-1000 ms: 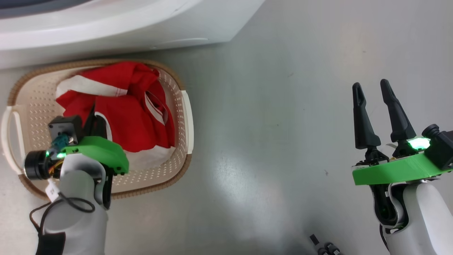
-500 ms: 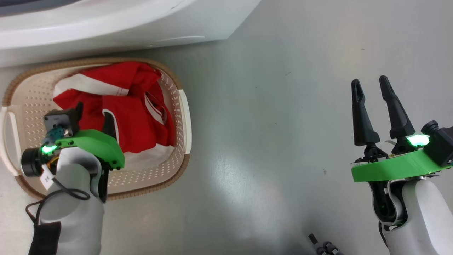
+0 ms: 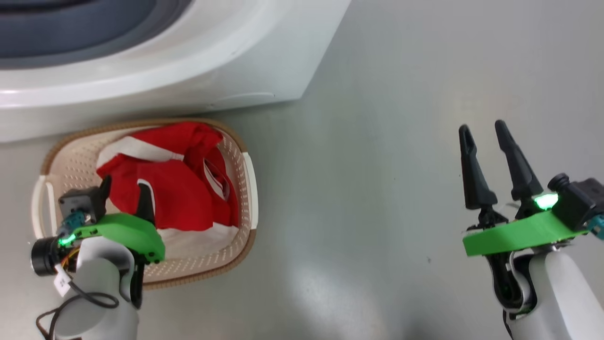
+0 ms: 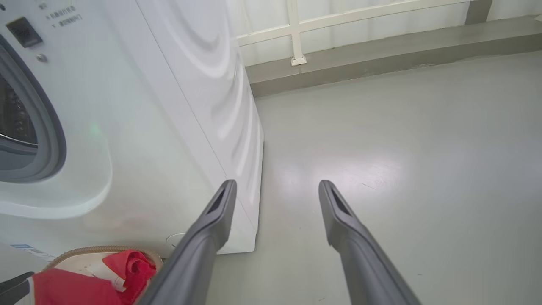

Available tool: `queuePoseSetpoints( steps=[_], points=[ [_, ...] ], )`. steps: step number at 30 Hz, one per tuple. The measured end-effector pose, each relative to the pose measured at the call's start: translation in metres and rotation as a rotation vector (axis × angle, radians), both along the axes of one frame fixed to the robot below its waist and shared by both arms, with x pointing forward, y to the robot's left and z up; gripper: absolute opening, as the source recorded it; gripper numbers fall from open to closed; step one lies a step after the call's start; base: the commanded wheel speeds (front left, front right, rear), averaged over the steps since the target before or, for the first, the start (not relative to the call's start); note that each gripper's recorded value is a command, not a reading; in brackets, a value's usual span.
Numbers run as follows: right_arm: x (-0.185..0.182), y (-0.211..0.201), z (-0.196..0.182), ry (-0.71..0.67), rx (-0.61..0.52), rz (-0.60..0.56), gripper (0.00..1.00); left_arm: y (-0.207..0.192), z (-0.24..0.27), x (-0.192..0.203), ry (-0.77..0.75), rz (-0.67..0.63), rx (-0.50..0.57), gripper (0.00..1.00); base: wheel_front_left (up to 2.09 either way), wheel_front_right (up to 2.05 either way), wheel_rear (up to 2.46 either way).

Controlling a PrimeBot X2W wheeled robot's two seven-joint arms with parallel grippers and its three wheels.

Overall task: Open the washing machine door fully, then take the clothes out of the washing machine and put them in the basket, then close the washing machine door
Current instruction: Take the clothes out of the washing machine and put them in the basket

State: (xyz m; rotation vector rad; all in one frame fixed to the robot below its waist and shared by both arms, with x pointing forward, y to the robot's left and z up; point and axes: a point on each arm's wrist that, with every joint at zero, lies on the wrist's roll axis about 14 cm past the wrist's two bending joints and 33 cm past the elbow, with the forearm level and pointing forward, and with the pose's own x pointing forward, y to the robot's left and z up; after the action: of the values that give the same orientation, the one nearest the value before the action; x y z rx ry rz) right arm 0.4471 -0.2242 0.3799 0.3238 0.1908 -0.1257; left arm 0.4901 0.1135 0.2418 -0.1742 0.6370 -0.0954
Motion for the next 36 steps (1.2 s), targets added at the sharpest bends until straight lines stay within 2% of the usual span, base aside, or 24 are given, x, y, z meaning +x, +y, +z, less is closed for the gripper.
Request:
queuePoseSetpoints(
  steps=[4,13,16,20,36],
  points=[
    [-0.014,0.001,0.008,0.0,0.002,0.004,1.0,0.002,0.022,-0.002,-0.049,-0.003,-0.002,1.0,0.0,0.0,0.0],
    [-0.035,0.0,0.034,-0.043,-0.004,0.007,1.0,0.002,0.029,-0.044,0.022,-0.059,0.016,1.0,0.0,0.0,0.0],
    [-0.04,0.001,0.039,-0.052,-0.002,0.006,1.0,0.001,0.037,-0.045,0.003,-0.064,0.017,1.0,0.0,0.0,0.0],
    [-0.049,0.0,0.049,-0.072,0.001,0.001,1.0,0.002,0.068,-0.031,-0.098,-0.059,0.017,1.0,0.0,0.0,0.0],
    [-0.085,-0.004,0.069,-0.113,-0.003,-0.015,1.0,0.018,0.151,-0.041,-0.37,-0.028,0.022,1.0,0.0,0.0,0.0]
  ],
)
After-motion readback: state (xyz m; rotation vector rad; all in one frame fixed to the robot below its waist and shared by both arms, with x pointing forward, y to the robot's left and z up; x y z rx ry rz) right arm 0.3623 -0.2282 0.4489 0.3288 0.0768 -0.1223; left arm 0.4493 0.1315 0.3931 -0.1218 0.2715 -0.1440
